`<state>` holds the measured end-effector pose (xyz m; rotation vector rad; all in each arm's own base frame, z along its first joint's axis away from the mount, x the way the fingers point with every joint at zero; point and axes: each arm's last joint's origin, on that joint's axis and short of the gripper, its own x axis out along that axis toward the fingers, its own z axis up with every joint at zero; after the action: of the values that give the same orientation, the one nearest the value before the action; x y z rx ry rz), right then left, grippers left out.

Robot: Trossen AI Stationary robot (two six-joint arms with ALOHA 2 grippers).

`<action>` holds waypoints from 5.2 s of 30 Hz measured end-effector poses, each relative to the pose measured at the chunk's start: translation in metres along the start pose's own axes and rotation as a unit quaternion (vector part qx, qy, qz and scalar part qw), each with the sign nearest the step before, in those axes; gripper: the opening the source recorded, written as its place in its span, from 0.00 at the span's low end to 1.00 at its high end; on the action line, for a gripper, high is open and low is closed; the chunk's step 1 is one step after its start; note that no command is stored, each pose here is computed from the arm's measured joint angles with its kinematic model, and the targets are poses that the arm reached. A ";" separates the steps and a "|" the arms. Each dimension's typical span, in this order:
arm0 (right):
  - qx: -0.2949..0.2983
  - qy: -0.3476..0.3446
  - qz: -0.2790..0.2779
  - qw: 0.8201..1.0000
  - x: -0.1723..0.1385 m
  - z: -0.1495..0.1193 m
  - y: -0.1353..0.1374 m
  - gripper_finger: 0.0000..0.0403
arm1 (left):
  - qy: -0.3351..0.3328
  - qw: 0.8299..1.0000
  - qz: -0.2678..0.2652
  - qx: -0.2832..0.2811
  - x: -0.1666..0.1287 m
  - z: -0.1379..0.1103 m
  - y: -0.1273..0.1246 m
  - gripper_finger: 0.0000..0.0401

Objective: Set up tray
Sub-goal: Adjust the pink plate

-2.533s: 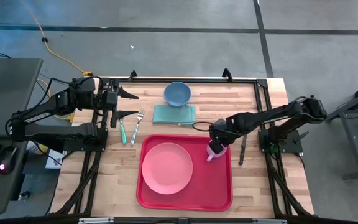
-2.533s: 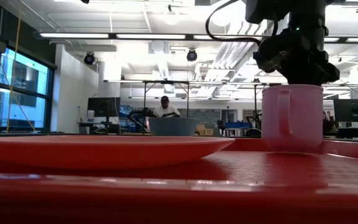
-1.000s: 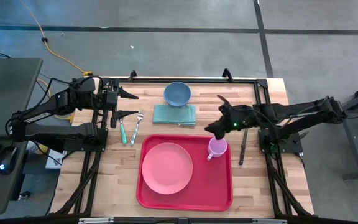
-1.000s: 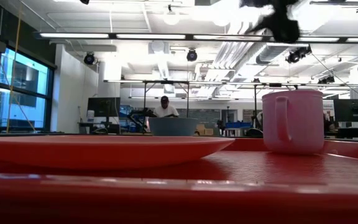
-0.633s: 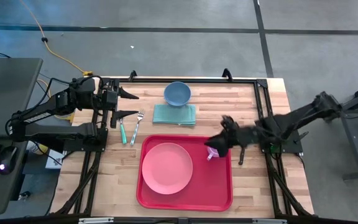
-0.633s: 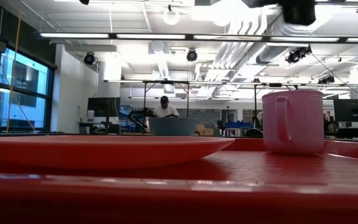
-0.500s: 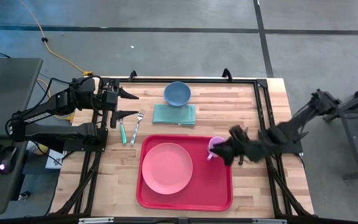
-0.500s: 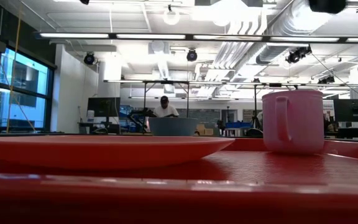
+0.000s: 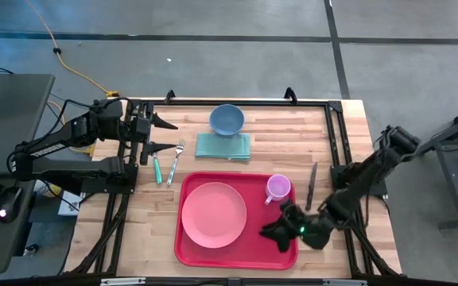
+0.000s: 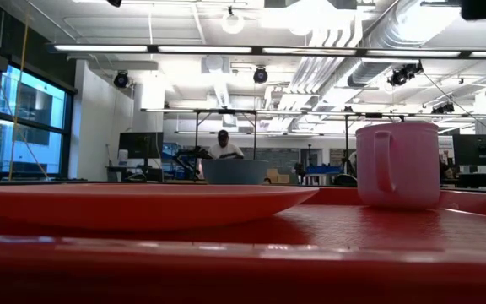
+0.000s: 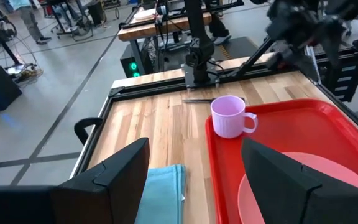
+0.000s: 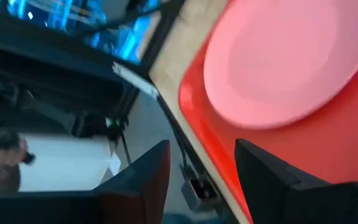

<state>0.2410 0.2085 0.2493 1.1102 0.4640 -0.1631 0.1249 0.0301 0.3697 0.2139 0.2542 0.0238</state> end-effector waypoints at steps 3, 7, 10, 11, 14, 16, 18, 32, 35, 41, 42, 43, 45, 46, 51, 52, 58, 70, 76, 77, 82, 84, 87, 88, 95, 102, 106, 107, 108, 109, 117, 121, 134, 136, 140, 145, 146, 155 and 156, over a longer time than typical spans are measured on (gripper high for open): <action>-0.002 0.013 0.002 1.000 0.014 -0.018 -0.006 0.39 | -0.001 1.000 -0.002 -0.005 0.000 0.000 0.000 0.72; 0.002 0.017 0.012 1.000 0.029 -0.033 -0.012 0.39 | -0.002 1.000 -0.003 -0.016 0.000 0.000 0.000 0.72; 0.001 0.022 0.010 1.000 0.042 -0.041 -0.019 0.39 | -0.002 1.000 -0.002 -0.015 0.000 0.000 0.000 0.72; 0.002 0.021 0.011 1.000 0.046 -0.043 -0.021 0.39 | -0.003 1.000 -0.002 -0.015 0.000 0.001 0.000 0.72; -0.003 0.015 -0.001 1.000 0.058 -0.049 -0.031 0.39 | -0.005 1.000 -0.002 -0.014 0.000 0.001 0.000 0.72; -0.002 0.008 -0.009 1.000 0.068 -0.049 -0.037 0.39 | -0.006 1.000 -0.002 -0.018 0.000 0.001 0.000 0.72; 0.008 -0.001 -0.005 1.000 0.077 -0.045 -0.040 0.39 | -0.007 1.000 -0.001 -0.021 0.000 0.001 0.000 0.72; 0.045 0.006 -0.062 0.997 0.107 -0.018 -0.064 0.39 | -0.013 1.000 -0.021 -0.017 0.000 0.002 -0.001 0.72; 0.053 0.031 -0.086 0.994 0.106 -0.021 -0.069 0.39 | -0.014 1.000 -0.024 -0.011 0.000 0.002 -0.001 0.72; 0.059 0.031 -0.089 0.994 0.107 -0.018 -0.070 0.39 | -0.014 1.000 -0.024 -0.007 0.000 0.002 -0.001 0.72; 0.060 0.029 -0.090 0.994 0.108 -0.017 -0.070 0.39 | -0.014 1.000 -0.024 -0.006 0.000 0.002 -0.001 0.72; 0.061 0.027 -0.092 0.994 0.109 -0.015 -0.071 0.39 | -0.014 1.000 -0.024 -0.005 0.000 0.002 -0.001 0.72; 0.061 0.028 -0.103 0.992 0.110 -0.011 -0.074 0.39 | -0.014 1.000 -0.024 -0.004 0.000 0.002 -0.001 0.72; 0.061 0.031 -0.108 0.992 0.111 -0.009 -0.075 0.39 | -0.014 1.000 -0.024 -0.004 0.000 0.002 -0.001 0.72; 0.066 0.033 -0.121 0.990 0.114 -0.001 -0.079 0.39 | -0.014 1.000 -0.024 -0.005 0.000 0.002 -0.001 0.72; 0.066 0.032 -0.122 0.990 0.115 0.000 -0.079 0.39 | -0.014 1.000 -0.024 -0.004 0.000 0.002 -0.001 0.72; 0.073 0.031 -0.137 0.987 0.118 0.010 -0.084 0.39 | -0.013 1.000 -0.023 -0.005 0.000 0.002 -0.001 0.72; 0.082 0.046 -0.149 0.984 0.121 0.018 -0.088 0.32 | -0.013 1.000 -0.024 -0.005 0.000 0.002 -0.001 0.72; 0.082 0.045 -0.148 0.984 0.121 0.018 -0.087 0.17 | -0.013 1.000 -0.023 -0.005 0.000 0.002 -0.001 0.72; 0.082 0.045 -0.148 0.984 0.121 0.018 -0.087 0.14 | -0.013 1.000 -0.023 -0.005 0.000 0.002 -0.001 0.72; 0.079 0.044 -0.148 0.985 0.121 0.018 -0.087 0.01 | -0.013 1.000 -0.023 -0.005 0.000 0.002 -0.001 0.72; 0.080 0.044 -0.148 0.985 0.121 0.018 -0.087 0.02 | -0.013 1.000 -0.023 -0.005 0.000 0.002 -0.001 0.72; 0.081 0.045 -0.148 0.985 0.121 0.018 -0.087 0.01 | -0.013 1.000 -0.023 -0.005 0.000 0.002 -0.001 0.72; 0.081 0.045 -0.148 0.985 0.121 0.017 -0.087 0.00 | -0.013 1.000 -0.023 -0.005 0.000 0.002 -0.001 0.72; 0.089 0.053 -0.146 0.984 0.119 0.011 -0.086 0.00 | -0.013 1.000 -0.023 -0.005 0.000 0.002 -0.001 0.72; 0.098 0.061 -0.147 0.982 0.115 0.001 -0.084 0.00 | -0.013 1.000 -0.023 -0.005 0.000 0.002 -0.001 0.72; 0.100 0.062 -0.149 0.982 0.113 -0.002 -0.083 0.00 | -0.013 1.000 -0.024 -0.006 0.000 0.002 -0.001 0.72; 0.101 0.062 -0.150 0.982 0.113 -0.002 -0.083 0.00 | -0.013 1.000 -0.023 -0.007 0.000 0.002 -0.001 0.72; 0.102 0.063 -0.152 0.981 0.113 -0.003 -0.084 0.00 | -0.013 1.000 -0.023 -0.008 0.000 0.002 -0.001 0.72; 0.104 0.064 -0.156 0.980 0.111 -0.003 -0.084 0.00 | -0.013 1.000 -0.024 -0.009 0.000 0.002 -0.001 0.72; 0.074 0.065 -0.241 0.966 0.076 0.016 -0.061 0.00 | -0.013 1.000 -0.024 -0.010 0.000 0.002 -0.001 0.72; 0.064 0.068 -0.266 0.959 0.057 0.026 -0.052 0.00 | -0.013 1.000 -0.024 -0.010 0.000 0.002 -0.001 0.72; 0.062 0.070 -0.240 0.966 0.053 0.028 -0.045 0.00 | -0.013 1.000 -0.024 -0.011 0.000 0.002 -0.001 0.72; 0.056 0.072 -0.232 0.968 0.054 0.027 -0.043 0.01 | -0.013 1.000 -0.024 -0.011 0.000 0.002 -0.001 0.72; 0.052 0.068 -0.224 0.971 0.053 0.025 -0.042 0.08 | -0.013 1.000 -0.024 -0.011 0.000 0.002 -0.001 0.72; 0.062 0.078 -0.226 0.969 0.060 0.020 -0.045 0.27 | -0.013 1.000 -0.024 -0.011 0.000 0.002 -0.001 0.72; 0.067 0.083 -0.229 0.968 0.063 0.019 -0.047 0.31 | -0.013 1.000 -0.024 -0.011 0.000 0.002 -0.001 0.72; 0.092 0.100 -0.248 0.959 0.087 0.003 -0.065 0.53 | -0.013 1.000 -0.024 -0.011 0.000 0.002 -0.001 0.72; 0.092 0.100 -0.245 0.960 0.090 0.002 -0.066 0.53 | -0.013 1.000 -0.024 -0.011 0.000 0.002 -0.001 0.72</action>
<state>0.2985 0.1865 0.1560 1.1827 0.9188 -0.5407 0.1250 0.0286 0.3710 0.1858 0.2336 -0.0230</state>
